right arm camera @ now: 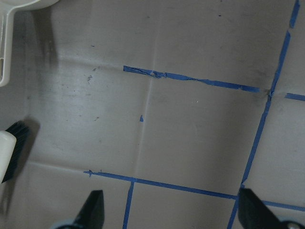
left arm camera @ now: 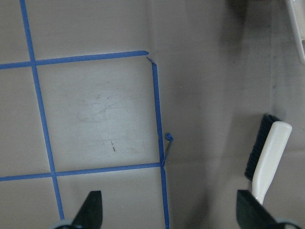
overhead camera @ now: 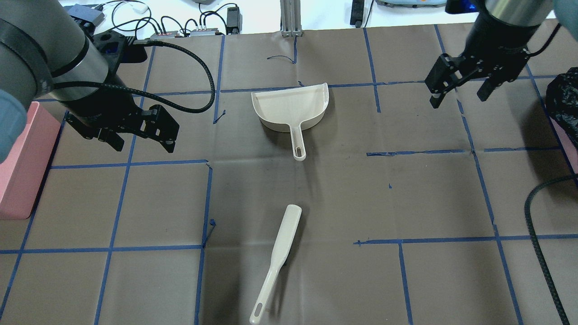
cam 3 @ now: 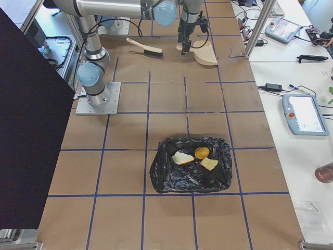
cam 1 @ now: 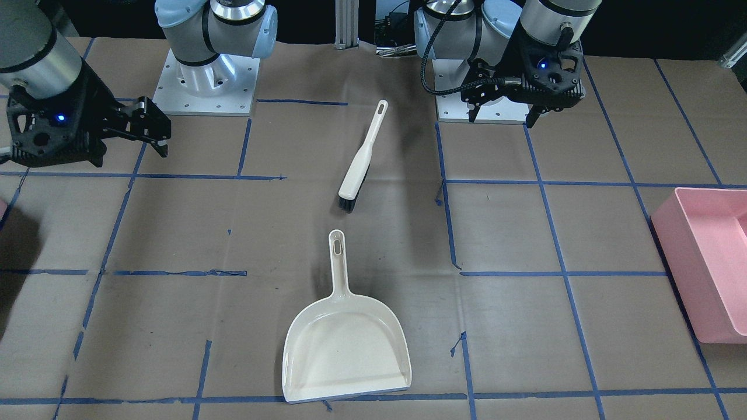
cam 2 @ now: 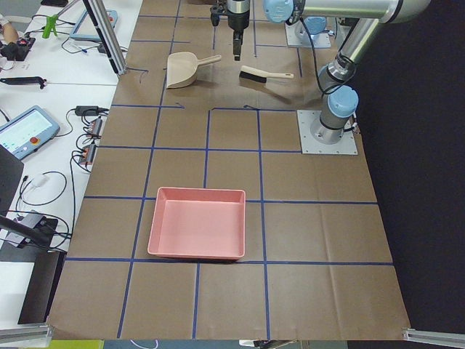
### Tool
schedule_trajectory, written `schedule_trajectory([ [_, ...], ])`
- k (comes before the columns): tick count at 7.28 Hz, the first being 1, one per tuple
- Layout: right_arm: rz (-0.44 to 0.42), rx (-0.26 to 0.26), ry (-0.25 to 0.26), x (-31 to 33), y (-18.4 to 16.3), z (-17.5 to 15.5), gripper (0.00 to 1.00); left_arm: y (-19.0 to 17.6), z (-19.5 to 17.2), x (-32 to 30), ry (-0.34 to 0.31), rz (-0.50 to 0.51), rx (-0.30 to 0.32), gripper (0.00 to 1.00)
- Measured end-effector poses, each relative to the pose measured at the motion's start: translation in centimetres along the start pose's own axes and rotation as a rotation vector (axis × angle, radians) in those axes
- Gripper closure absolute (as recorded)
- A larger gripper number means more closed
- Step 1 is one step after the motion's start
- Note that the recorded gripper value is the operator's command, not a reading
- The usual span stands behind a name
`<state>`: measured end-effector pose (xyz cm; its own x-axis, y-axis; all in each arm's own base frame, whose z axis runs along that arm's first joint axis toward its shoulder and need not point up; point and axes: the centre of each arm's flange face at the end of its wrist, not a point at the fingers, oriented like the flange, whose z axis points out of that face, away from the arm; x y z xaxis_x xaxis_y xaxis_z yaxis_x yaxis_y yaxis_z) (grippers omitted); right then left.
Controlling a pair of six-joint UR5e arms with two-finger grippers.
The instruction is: Sweep and dump trash in nearest bin
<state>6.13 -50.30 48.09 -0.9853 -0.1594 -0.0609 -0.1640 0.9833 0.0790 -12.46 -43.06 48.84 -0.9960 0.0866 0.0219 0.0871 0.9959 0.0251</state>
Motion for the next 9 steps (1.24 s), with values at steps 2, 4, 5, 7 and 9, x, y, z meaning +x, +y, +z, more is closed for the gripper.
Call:
schedule_trajectory([
  [2,0.023,0.040,0.011,-1.5,4.3,0.1,0.00,0.1,-0.2,0.1,0.002,0.003,0.007,0.00],
  [4,0.002,0.086,0.027,-3.5,5.1,1.1,0.00,0.2,-0.2,0.1,0.004,0.004,0.008,0.00],
  [5,-0.005,0.096,0.031,-3.8,4.7,1.3,0.00,0.2,-0.2,0.1,0.006,0.004,0.009,0.00],
  [7,-0.019,0.072,0.038,-3.9,3.2,1.5,0.00,0.2,-0.2,0.1,0.006,0.004,0.008,0.00],
  [9,-0.051,0.041,0.064,-5.2,1.0,1.1,0.00,0.2,-0.2,0.1,0.001,0.003,0.007,0.00],
])
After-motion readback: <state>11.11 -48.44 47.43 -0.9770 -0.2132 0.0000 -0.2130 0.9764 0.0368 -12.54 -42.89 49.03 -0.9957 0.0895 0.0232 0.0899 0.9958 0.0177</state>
